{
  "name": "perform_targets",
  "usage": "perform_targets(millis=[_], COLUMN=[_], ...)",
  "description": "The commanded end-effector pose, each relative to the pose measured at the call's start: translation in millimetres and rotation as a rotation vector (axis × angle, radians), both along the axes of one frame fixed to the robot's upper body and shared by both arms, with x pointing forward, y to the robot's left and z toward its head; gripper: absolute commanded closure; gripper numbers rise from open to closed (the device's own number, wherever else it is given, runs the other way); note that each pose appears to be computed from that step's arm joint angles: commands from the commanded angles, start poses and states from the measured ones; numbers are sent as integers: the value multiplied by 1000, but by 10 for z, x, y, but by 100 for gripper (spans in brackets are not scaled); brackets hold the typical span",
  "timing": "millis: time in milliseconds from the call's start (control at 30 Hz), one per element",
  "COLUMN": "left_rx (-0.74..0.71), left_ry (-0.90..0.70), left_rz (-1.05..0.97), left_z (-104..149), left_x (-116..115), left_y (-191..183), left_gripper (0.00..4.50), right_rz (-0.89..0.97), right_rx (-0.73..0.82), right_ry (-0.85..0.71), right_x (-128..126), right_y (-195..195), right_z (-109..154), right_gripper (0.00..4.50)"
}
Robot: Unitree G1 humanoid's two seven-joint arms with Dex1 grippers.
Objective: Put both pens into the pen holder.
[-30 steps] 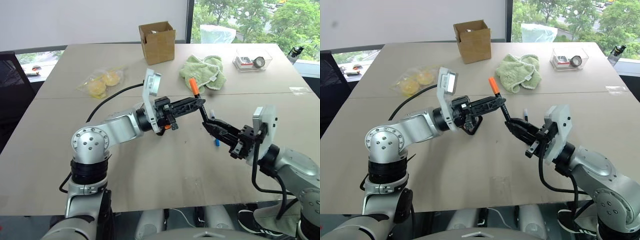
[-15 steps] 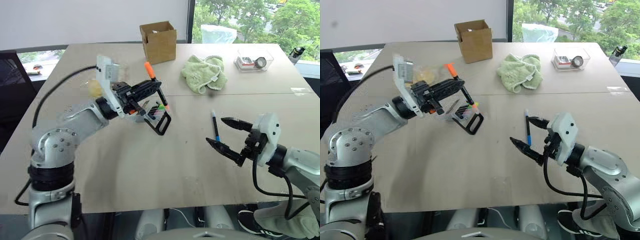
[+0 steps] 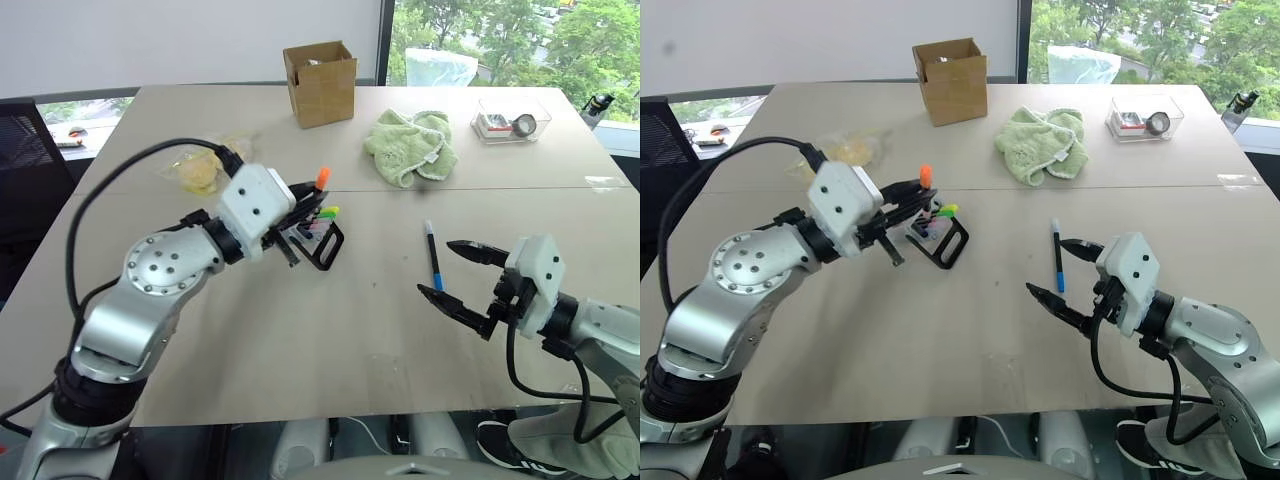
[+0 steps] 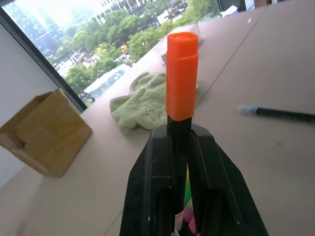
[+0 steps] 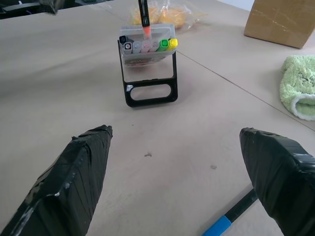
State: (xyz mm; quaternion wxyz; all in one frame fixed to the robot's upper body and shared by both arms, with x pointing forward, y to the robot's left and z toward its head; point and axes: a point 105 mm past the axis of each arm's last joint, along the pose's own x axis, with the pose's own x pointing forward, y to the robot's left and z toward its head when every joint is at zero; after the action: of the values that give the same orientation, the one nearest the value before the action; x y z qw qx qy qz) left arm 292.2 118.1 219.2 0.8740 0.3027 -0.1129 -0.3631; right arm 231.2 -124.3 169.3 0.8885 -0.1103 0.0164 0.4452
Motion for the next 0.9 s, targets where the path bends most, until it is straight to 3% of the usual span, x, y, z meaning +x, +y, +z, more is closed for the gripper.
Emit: perform_targets(millis=[33,233,367,467,533,700,900], left_rx=[45,70,56,-3,-100,-301,-265], left_ry=[-45,-67,-82,-27,43,301,556], left_rz=[3,104,128,65,21,-193,-265], left_z=[-28,-114,-96,-122,-105,-113,-430], left_x=[22,170,211,130,55,-296,-565], left_y=[-33,80,122,76,67,-5,90], left_gripper=[450,450,287,142,70,70,70], right_rz=[13,-1,-34,-103,-181,-375,-531], right_rx=[-14,-20,-26,-19,-33,-122,-137], right_ry=[-50,-62,-44,74,128,242,378], right_x=[-10,7,46,126,232,492,753], right_y=[3,-5,18,14,-15,-127,-134], right_z=[80,91,46,-119,-236,-549,-819], right_gripper=[8,8,0,0,0,0,0])
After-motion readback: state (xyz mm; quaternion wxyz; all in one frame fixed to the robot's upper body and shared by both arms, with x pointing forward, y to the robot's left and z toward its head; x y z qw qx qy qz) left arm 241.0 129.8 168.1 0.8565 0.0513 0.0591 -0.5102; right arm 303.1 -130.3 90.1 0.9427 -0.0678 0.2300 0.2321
